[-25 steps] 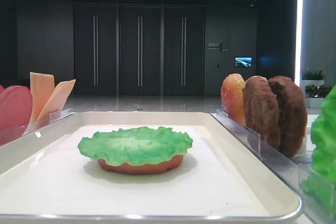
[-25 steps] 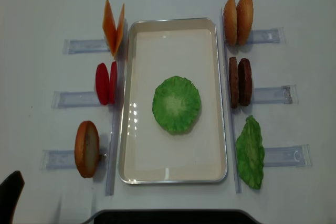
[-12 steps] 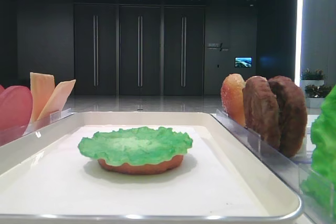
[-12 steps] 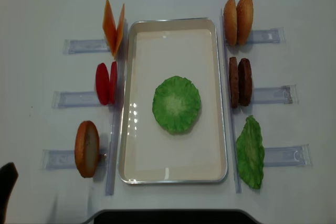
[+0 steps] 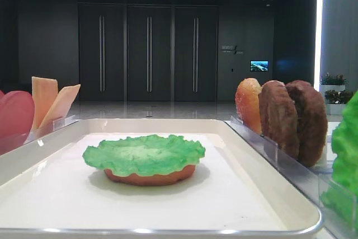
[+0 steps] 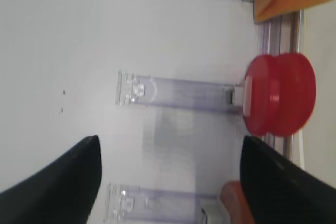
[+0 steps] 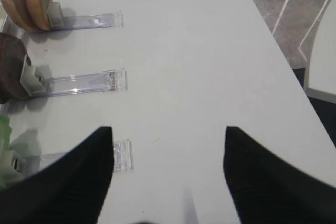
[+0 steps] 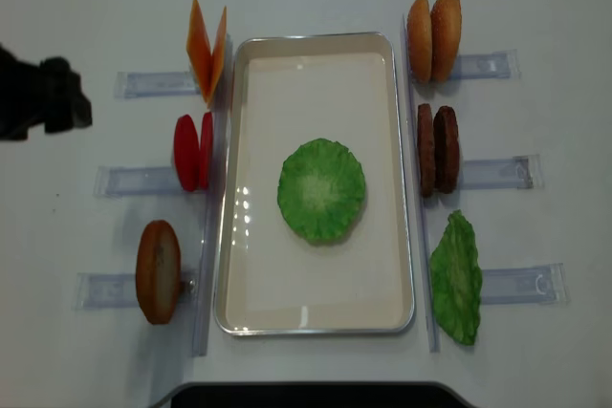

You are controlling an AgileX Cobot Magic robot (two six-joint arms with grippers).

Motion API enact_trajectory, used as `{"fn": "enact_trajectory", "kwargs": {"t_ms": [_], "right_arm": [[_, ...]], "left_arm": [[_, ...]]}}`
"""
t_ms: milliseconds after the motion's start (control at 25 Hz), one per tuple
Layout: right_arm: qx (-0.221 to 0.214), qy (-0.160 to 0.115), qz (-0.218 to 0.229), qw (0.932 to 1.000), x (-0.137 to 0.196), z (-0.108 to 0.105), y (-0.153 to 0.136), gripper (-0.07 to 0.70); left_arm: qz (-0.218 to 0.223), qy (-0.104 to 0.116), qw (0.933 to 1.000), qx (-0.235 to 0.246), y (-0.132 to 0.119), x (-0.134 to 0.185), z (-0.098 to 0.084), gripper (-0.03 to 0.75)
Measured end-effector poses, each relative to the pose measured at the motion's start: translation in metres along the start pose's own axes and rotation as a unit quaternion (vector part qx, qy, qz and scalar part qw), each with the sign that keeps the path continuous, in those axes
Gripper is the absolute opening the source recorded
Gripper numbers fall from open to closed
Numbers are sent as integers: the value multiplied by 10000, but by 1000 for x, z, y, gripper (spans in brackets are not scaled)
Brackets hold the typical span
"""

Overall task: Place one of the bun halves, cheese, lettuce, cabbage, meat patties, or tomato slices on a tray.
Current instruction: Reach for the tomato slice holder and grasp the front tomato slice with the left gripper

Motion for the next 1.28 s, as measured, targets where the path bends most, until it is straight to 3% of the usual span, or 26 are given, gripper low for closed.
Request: {"fn": "enact_trajectory", "kwargs": {"t_ms": [120,280,360,480,560,640,960,1280], "right_arm": [[0,0,0,10000,0,0,0,433],[0,0,0,10000,0,0,0,433],[0,0,0,10000,0,0,0,433],[0,0,0,10000,0,0,0,433],[0,0,0,10000,0,0,0,433],[0,0,0,10000,0,0,0,433],[0,0,0,10000,0,0,0,433],[0,0,0,10000,0,0,0,433]], "left_arm": [[195,-134,9997,-44,-25,-41,-9,608],[582,-366,9976,-73,-59,-73,-26,601],[589,-568,9966,-98,-66,-80,-47,595],[523,-739,9959,38,-64,-72,-94,592],[555,-641,9963,162,-60,-61,-120,592],[683,-538,9961,177,-56,-51,-133,591],[1037,46,9944,214,-62,-34,-139,591],[915,299,9947,352,-80,-26,-142,591]]}}
Point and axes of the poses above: a point on each arm's last joint axis where the gripper is mounted, y pointing back along that axis away from the gripper, z along the wrist's bending axis when the last joint is at zero, x = y × z, the point moved 3 cm from there along -y, pointing out along that axis toward the gripper, and after that the axes turned 2 degrees about y, right-handed, at the moved point
